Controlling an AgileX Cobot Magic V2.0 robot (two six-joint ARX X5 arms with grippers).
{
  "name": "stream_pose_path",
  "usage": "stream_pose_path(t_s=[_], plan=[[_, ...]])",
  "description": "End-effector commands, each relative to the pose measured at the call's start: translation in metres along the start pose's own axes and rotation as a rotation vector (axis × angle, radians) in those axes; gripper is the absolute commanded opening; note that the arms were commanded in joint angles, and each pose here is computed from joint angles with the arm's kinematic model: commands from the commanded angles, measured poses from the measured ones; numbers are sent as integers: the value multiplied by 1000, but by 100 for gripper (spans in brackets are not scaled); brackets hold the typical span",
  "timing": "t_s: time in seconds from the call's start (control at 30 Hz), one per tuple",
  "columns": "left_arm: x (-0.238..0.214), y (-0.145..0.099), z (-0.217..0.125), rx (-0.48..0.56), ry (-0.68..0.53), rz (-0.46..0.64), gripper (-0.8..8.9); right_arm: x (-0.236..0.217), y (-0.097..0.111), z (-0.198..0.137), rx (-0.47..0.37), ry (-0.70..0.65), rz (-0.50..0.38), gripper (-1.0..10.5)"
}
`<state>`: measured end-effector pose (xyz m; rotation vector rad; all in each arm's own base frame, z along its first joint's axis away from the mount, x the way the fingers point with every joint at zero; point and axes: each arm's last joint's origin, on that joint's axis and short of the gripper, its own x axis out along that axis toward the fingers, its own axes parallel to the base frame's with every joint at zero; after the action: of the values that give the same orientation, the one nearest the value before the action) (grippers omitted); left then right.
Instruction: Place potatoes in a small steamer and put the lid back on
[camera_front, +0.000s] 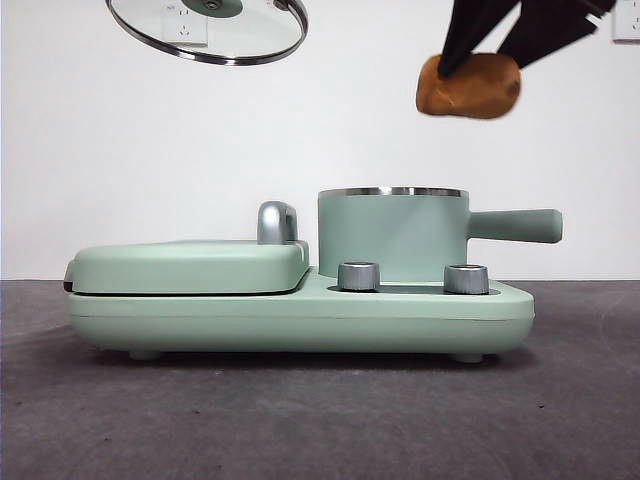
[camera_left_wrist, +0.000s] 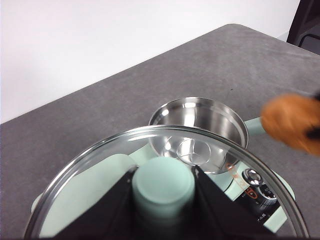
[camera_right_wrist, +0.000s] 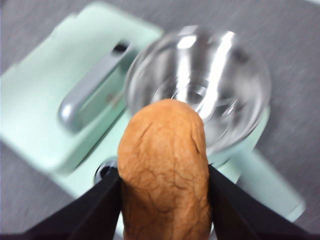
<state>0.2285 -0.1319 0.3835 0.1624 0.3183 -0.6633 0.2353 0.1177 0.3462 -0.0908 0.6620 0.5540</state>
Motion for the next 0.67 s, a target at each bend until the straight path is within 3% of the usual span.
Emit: stream_pose_path(t_s=[0.03,0.37,0.67], plan=[[-4,0,8,-7,-46,2,10,12,-4,24,-16,-21,-7,191],[-4,0,8,-9,-47,2,10,70,-18,63,-33,17,-15,191],[-4,-1,8,-10,-47,2,10,154,-33,39,-85,182,-16,192]])
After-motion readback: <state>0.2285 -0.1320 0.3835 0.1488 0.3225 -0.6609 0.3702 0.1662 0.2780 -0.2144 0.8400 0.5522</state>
